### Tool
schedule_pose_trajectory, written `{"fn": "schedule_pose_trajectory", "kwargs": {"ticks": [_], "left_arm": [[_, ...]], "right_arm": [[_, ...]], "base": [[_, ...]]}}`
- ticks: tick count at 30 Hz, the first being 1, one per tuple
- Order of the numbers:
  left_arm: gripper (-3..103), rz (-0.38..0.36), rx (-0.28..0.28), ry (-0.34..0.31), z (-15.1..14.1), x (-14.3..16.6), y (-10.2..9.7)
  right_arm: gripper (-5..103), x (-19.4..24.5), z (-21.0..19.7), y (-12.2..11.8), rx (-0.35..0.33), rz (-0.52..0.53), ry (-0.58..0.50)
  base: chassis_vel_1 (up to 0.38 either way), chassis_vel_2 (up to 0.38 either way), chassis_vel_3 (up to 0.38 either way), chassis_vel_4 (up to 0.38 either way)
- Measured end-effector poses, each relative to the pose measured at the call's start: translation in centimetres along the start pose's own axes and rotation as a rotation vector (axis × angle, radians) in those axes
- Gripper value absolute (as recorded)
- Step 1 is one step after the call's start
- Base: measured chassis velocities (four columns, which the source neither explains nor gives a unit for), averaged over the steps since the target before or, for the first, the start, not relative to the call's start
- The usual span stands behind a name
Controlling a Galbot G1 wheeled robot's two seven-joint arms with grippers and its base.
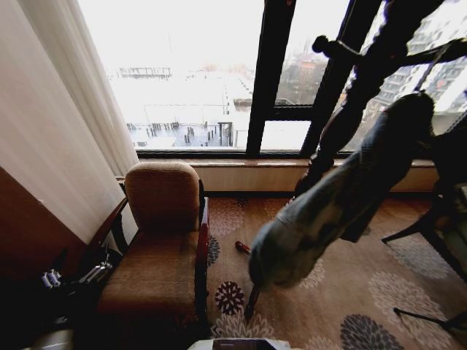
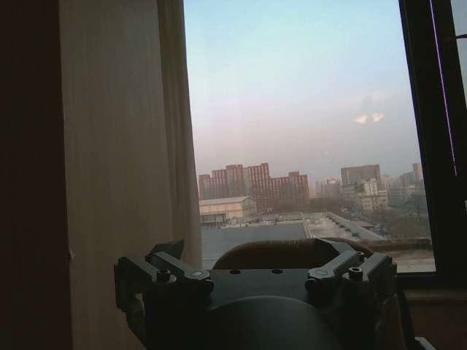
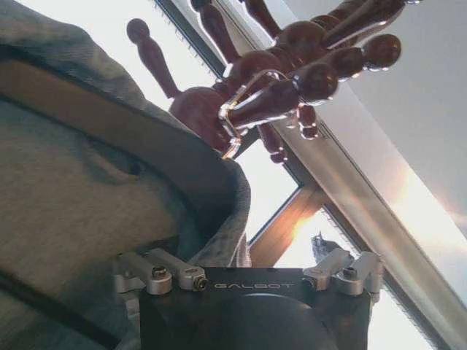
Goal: Pick up the clothes from the bed and hang them on the clothes hanger.
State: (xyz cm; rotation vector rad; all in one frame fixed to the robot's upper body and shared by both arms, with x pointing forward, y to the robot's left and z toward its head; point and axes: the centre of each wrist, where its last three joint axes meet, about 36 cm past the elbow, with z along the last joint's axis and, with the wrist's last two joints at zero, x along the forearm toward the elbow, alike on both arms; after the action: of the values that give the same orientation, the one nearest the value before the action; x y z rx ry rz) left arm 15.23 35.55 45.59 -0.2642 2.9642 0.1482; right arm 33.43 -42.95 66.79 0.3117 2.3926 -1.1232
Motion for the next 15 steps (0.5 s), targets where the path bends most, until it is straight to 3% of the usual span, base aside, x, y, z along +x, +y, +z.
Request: {"fn": "schedule_pose_trajectory", "kwargs": {"ticks": [15], "left_arm": [[100,0.000,0.000,0.000,0.0,0.0,0.0]], "right_arm": [[100,0.8,-1.5,3.3,-0.040,-0.093,-0.022]], "base": [[0.000,0.000,0.000,0.000]]}}
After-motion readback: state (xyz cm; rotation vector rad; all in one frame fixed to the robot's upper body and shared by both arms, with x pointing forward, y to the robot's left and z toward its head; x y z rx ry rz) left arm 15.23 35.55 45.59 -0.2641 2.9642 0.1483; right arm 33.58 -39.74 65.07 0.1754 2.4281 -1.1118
